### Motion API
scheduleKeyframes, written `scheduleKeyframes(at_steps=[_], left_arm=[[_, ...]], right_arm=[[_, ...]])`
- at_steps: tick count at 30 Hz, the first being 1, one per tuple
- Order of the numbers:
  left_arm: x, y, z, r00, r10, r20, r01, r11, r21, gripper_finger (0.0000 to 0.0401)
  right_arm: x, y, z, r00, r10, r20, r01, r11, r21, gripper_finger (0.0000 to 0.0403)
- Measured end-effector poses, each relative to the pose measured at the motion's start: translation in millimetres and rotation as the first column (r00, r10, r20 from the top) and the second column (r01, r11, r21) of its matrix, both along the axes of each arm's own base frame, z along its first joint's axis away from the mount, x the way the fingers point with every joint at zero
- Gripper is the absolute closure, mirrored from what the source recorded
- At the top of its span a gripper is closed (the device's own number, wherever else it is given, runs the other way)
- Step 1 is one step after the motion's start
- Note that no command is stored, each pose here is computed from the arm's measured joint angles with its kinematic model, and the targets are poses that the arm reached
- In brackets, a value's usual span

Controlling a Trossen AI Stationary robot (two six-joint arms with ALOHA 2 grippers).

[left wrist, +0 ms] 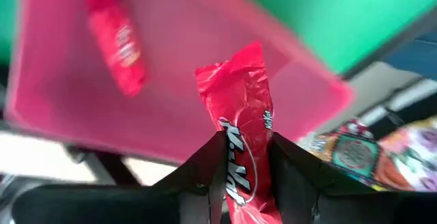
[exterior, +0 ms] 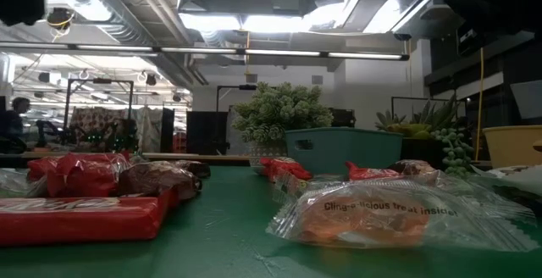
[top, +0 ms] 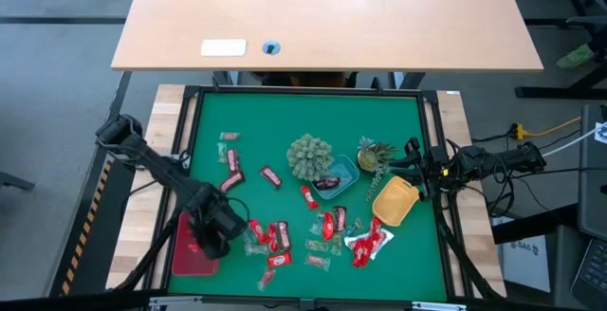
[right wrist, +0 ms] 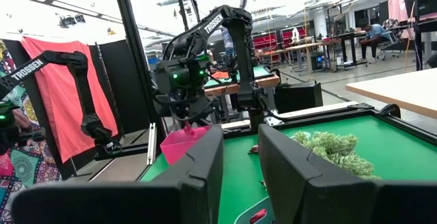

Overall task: Organize candy in baskets
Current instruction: Put the red chocolate into the red bin, then put the green gummy into the yellow bin

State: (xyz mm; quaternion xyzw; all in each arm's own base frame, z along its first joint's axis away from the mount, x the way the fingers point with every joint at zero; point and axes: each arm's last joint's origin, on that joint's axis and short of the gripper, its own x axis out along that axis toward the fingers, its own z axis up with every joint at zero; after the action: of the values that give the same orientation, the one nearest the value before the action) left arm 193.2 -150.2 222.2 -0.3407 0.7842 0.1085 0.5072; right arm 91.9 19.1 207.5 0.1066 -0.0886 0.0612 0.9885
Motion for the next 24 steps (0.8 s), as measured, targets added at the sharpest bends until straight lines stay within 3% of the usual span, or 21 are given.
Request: scheduleKeyframes(at_steps=[12,24], left_arm=[[-14,-9,-2,1.000,0.019,0.008,-0.020,0.986,0.165,0.0283],[-14,-11,-2,0.999,0.025,0.029,-0.030,0.983,0.184,0.0208]], right_arm=[[0,0,0,1.000,0.000,0.000,0.000,1.000,0.000,0.0308],[0,0,0,1.000,0.000,0.000,0.000,1.000,0.000,0.0308]])
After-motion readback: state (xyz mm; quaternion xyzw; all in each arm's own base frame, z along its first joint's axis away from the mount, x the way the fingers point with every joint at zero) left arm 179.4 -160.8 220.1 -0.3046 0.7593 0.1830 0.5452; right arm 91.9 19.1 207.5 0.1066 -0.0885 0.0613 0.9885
